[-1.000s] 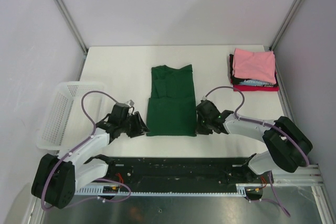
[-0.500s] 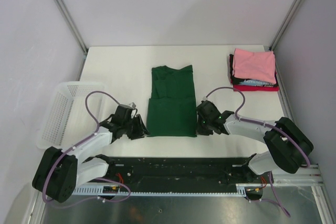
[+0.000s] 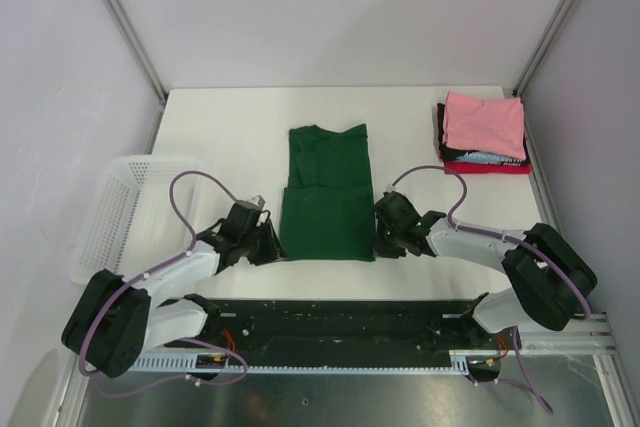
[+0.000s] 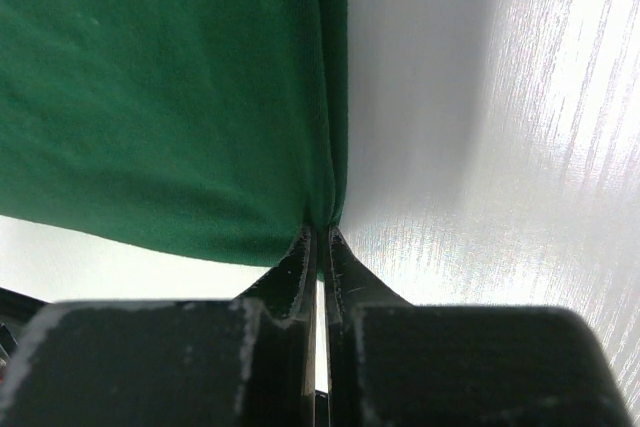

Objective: Fold and stack the t-shirts
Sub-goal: Grab one side of the 2/3 rectangular tshirt with both arms

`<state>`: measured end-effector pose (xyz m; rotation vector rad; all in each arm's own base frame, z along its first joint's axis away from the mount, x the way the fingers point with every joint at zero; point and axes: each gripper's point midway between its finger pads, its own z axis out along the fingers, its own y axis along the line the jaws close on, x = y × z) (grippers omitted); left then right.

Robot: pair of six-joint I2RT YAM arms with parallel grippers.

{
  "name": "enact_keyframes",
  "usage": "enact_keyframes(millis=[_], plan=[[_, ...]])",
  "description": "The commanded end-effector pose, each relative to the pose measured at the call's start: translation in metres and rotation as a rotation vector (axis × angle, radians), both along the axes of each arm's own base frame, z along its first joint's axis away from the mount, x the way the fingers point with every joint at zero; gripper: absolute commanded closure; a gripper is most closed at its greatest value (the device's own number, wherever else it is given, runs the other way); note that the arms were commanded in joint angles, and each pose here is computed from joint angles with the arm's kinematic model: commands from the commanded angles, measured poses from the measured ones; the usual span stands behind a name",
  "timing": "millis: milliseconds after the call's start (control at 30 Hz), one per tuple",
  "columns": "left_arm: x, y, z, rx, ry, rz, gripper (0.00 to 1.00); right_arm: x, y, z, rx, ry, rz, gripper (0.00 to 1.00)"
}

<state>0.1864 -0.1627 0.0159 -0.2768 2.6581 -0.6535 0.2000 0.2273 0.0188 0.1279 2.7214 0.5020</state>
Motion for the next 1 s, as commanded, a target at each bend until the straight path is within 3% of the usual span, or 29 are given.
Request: enact_keyframes(millis=[0,167,233,700,967], plan=[[-0.003,0.008,-0.013,0.072,0.02,0.025,0.72,-0.019,-0.022,-0.018,-0.088,0.071,-0.002,1.0],[0.004,0.0,0.001,0.04,-0.011,0.022,0.94,-0.017,-0.025,-0.01,-0.067,0.064,-0.005,1.0],[0.002,-0.002,0.01,0.02,-0.021,0.019,0.98,-0.018,-0.029,-0.004,-0.067,0.056,-0.009,1.0],[-0.075,-0.03,0.057,-0.192,-0.063,-0.126,1.0,-0.091,-0.044,0.045,0.066,0.015,-0.022,1.0],[-0.061,-0.031,0.089,-0.193,-0.169,-0.099,1.0,-0.079,-0.044,0.088,0.139,-0.095,-0.056,1.0]])
